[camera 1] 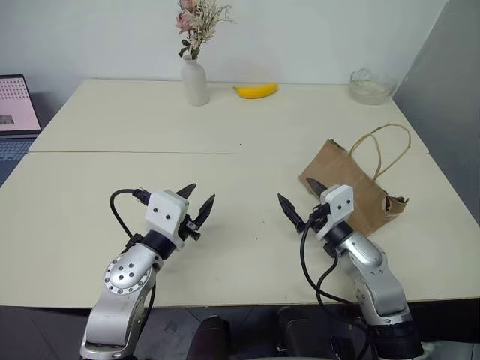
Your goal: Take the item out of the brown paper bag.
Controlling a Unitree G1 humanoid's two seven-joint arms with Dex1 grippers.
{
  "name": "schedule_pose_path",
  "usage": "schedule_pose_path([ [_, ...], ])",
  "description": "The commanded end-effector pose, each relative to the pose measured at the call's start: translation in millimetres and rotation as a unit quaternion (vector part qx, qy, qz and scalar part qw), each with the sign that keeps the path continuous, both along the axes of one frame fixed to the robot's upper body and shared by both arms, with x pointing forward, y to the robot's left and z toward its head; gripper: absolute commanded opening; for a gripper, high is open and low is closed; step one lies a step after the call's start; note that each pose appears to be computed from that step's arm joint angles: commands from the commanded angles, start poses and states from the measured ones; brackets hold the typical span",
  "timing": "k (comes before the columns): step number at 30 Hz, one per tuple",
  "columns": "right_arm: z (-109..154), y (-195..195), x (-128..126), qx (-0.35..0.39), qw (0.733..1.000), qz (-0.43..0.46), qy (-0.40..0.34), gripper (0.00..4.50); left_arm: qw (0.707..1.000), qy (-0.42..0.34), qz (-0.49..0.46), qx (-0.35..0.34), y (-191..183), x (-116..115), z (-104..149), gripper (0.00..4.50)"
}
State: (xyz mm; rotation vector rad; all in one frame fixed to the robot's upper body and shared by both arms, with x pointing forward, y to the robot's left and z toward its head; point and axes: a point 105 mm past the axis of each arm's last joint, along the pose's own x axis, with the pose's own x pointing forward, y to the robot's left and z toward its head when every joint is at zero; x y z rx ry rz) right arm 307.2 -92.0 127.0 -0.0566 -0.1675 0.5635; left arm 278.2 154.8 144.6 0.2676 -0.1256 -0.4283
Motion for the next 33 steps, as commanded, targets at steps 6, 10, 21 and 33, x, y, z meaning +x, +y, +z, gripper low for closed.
schedule_pose_path([
  [6, 11, 2, -1, 0.003, 1.000, 0.012, -0.022, 4.50, 1.000, -0.016, -0.020, -0.001, -7, -6, 9, 2.44],
  [10, 7, 3, -2, -0.001, 1.000, 0.013, -0.011, 4.50, 1.000, -0.016, -0.022, 0.001, -8, -5, 9, 2.44],
  [21, 4, 7, -4, -0.014, 1.000, 0.027, -0.006, 4.50, 1.000, -0.016, -0.023, 0.004, -9, -4, 8, 2.44],
  [33, 29, 13, -27, -0.021, 0.996, 0.079, -0.046, 4.50, 0.992, -0.033, -0.119, -0.019, -20, -8, 34, 2.44],
])
